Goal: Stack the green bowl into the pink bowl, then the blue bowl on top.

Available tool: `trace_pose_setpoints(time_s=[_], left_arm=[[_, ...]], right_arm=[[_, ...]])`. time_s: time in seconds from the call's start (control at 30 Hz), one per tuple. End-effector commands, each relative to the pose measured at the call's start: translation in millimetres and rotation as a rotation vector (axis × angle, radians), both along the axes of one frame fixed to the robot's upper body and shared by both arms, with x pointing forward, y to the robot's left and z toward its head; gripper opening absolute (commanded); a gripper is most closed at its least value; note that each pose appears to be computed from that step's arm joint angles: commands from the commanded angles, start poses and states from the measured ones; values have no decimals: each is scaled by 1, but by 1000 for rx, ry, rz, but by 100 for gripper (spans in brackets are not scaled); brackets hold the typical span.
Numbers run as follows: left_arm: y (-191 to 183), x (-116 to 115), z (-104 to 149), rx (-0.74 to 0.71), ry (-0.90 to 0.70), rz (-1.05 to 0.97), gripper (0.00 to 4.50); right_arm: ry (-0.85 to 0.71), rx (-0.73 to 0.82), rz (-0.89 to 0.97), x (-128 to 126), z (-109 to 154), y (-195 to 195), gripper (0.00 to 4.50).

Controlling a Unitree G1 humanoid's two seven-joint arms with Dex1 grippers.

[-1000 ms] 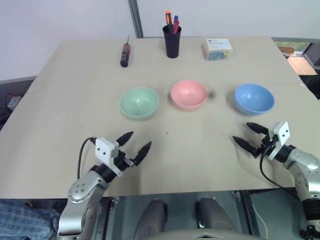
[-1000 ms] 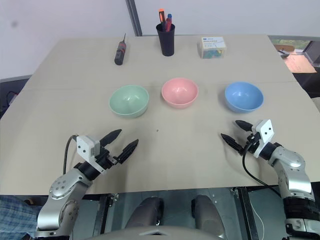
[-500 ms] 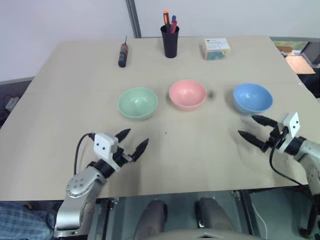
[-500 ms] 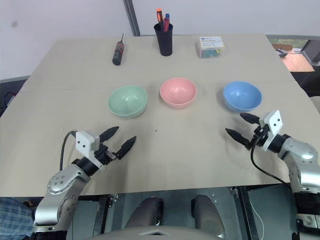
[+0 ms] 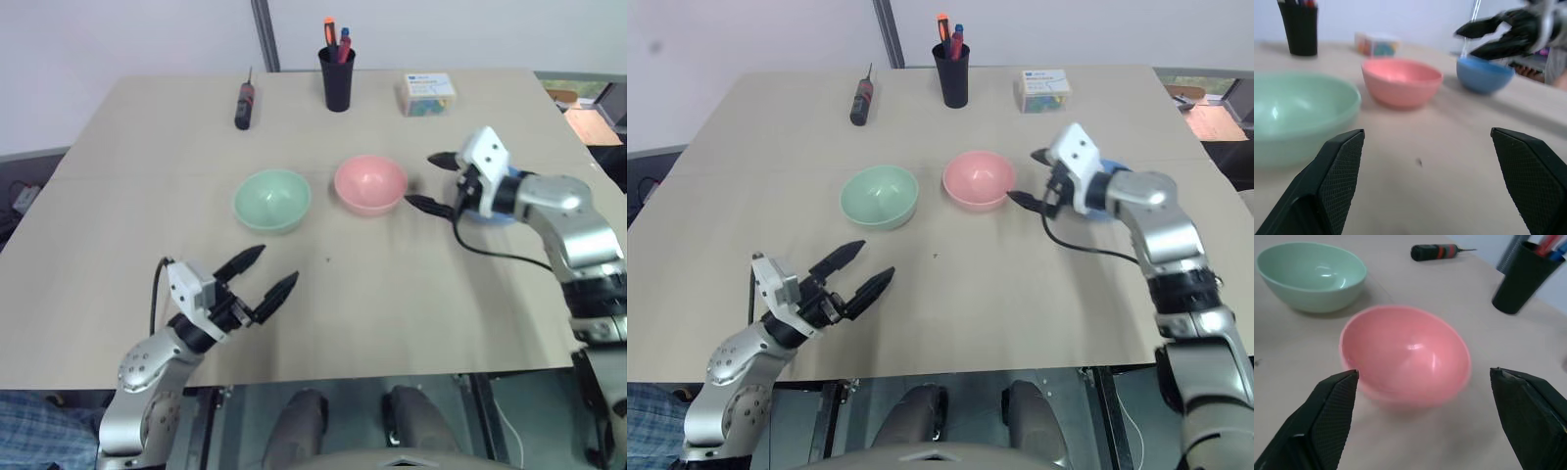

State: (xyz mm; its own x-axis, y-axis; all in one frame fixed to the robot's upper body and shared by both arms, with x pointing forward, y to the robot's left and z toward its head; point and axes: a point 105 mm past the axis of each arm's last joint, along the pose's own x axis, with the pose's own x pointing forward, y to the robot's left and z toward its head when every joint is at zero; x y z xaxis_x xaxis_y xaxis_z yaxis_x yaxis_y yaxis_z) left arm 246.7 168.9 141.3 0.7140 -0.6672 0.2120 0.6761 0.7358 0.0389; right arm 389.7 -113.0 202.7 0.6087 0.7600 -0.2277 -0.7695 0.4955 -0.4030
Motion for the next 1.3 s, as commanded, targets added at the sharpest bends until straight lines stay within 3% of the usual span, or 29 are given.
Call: trace_pose_setpoints(time_s=[0.03, 0.2, 0.53, 0.63, 0.8, 0.97, 1.17, 1.3], left_arm=[[-5, -3, 33, -30, -114, -11, 437], [-11, -6, 50, -2, -177, 4, 437], [-18, -14, 41, -3, -155, 33, 437], [-17, -14, 39, -3, -150, 33, 437], [-17, -12, 37, 0, -142, 14, 437], [-19, -6, 41, 3, -154, -11, 437], [-20, -4, 40, 15, -150, -37, 437], [-19, -5, 39, 22, -144, -39, 450]], right_arm=[[34, -62, -1, 15, -5, 10, 450], [64, -184, 115, 16, -15, 29, 450], [69, -105, 225, 12, 15, 50, 450], [121, -58, 308, -3, 24, 56, 450], [168, -151, 358, -20, -1, 56, 450], [151, -254, 217, 2, -31, 47, 450], [106, -321, 103, 25, -43, 42, 450], [73, -343, 119, 26, -47, 45, 279]])
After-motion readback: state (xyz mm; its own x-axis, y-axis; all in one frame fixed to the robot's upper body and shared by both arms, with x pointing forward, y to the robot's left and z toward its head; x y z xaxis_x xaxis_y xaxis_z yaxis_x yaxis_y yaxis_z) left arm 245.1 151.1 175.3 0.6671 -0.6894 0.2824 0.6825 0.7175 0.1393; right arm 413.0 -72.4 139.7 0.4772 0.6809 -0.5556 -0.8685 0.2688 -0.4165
